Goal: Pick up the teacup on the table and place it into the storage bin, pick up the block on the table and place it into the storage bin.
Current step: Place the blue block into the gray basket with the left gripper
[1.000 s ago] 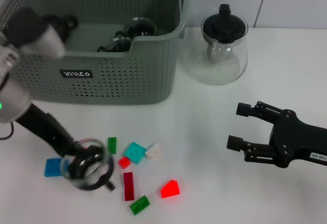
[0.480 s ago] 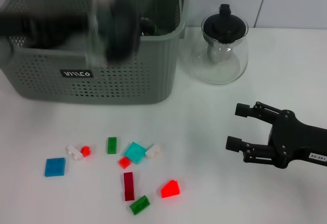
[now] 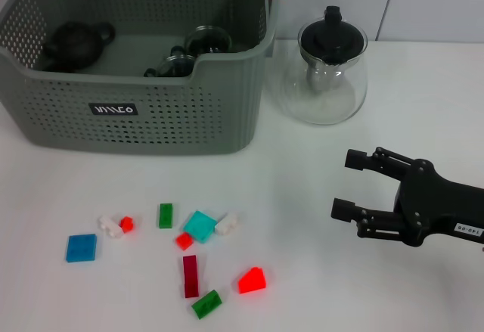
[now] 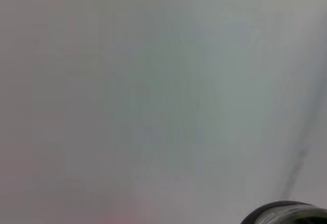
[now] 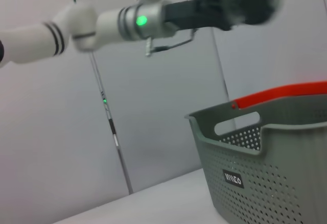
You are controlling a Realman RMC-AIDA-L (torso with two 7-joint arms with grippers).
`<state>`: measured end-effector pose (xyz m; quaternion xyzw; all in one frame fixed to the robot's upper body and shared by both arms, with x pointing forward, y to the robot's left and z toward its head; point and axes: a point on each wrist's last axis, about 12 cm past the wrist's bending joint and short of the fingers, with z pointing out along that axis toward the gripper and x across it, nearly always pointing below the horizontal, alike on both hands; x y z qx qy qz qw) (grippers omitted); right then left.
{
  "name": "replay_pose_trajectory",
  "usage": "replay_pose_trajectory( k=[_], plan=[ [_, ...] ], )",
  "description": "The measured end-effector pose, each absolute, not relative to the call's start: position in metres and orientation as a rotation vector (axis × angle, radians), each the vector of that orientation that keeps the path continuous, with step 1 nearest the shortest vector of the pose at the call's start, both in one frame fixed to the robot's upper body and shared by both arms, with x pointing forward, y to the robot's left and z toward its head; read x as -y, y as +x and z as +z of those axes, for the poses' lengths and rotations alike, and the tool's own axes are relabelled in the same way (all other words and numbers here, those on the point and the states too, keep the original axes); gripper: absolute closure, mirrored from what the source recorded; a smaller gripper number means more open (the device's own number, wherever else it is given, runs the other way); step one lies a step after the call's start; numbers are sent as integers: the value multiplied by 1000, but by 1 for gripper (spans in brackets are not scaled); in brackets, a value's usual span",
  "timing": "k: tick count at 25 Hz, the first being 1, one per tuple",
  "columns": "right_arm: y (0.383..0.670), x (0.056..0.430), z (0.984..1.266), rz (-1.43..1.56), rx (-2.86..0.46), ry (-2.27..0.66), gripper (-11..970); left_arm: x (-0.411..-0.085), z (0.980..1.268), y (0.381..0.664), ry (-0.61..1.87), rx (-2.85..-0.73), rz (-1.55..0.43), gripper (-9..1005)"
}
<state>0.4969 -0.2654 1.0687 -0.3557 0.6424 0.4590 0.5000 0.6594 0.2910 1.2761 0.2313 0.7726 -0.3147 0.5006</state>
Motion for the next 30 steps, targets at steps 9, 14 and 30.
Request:
replay_pose_trajectory(
  k=[9,14,30],
  plan=[
    [499,267,1070,1094,-1548,-843,15,-247,1253,695,612,-2068,-244,916],
    [500,268,1070,1087,-1547,-832,15,-226,1216,697,733,-2127,5,902],
    [501,269,1070,1081,-1550,-819,15,-218,1176,697,855,-2215,133,859]
  ],
)
